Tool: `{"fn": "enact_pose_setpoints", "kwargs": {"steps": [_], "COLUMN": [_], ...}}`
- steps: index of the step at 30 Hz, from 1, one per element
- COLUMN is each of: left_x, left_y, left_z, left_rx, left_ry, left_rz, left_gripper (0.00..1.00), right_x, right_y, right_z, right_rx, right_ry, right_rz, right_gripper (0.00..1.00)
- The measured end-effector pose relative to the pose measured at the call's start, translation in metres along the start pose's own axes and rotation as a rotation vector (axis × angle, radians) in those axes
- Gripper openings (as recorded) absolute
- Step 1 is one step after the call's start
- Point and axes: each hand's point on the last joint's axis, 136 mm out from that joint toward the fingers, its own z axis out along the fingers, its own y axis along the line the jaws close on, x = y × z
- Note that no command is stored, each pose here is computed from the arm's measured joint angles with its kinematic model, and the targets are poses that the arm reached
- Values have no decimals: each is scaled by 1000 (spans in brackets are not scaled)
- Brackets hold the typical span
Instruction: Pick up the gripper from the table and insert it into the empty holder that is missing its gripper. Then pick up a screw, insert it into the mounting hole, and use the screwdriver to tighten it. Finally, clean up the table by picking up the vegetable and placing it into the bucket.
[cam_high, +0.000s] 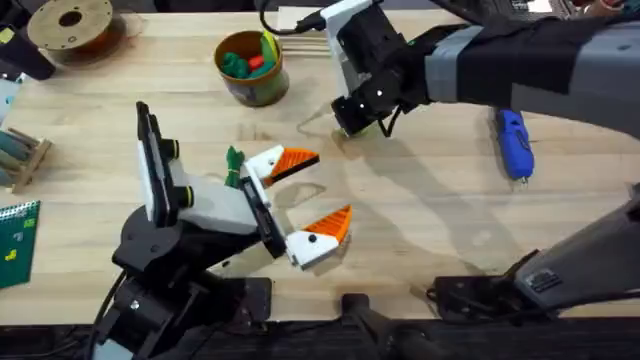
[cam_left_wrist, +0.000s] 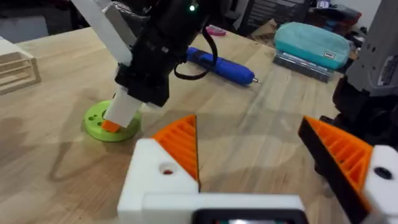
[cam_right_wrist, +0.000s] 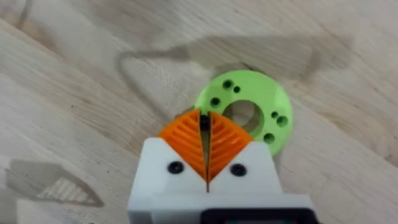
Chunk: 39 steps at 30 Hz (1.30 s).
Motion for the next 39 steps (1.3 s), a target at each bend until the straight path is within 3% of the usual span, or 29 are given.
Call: {"fn": "enact_pose_setpoints", "kwargs": {"steps": [11, 19, 25, 26, 30, 39], "left_x": [0, 0, 0, 0, 0, 0], "left_y": [0, 0, 0, 0, 0, 0], "left_z": [0, 0, 0, 0, 0, 0], "left_rx": [0, 0, 0, 0, 0, 0], "left_ry": [0, 0, 0, 0, 0, 0], "left_rz": [0, 0, 0, 0, 0, 0], "left_gripper": [987, 987, 987, 987, 987, 987], "right_x": [0, -12, 2, 3, -13, -25], "right_y": [0, 1, 0, 4, 20, 95], "right_z": [-7, -52, -79, -98, -122, -161], "right_rx": [0, -2, -1, -4, -27, -220], "right_ry": [-3, -74, -27, 23, 0, -38], "right_rz": [0, 0, 0, -13, -60, -201], "right_gripper": [7, 7, 7, 7, 7, 7]}}
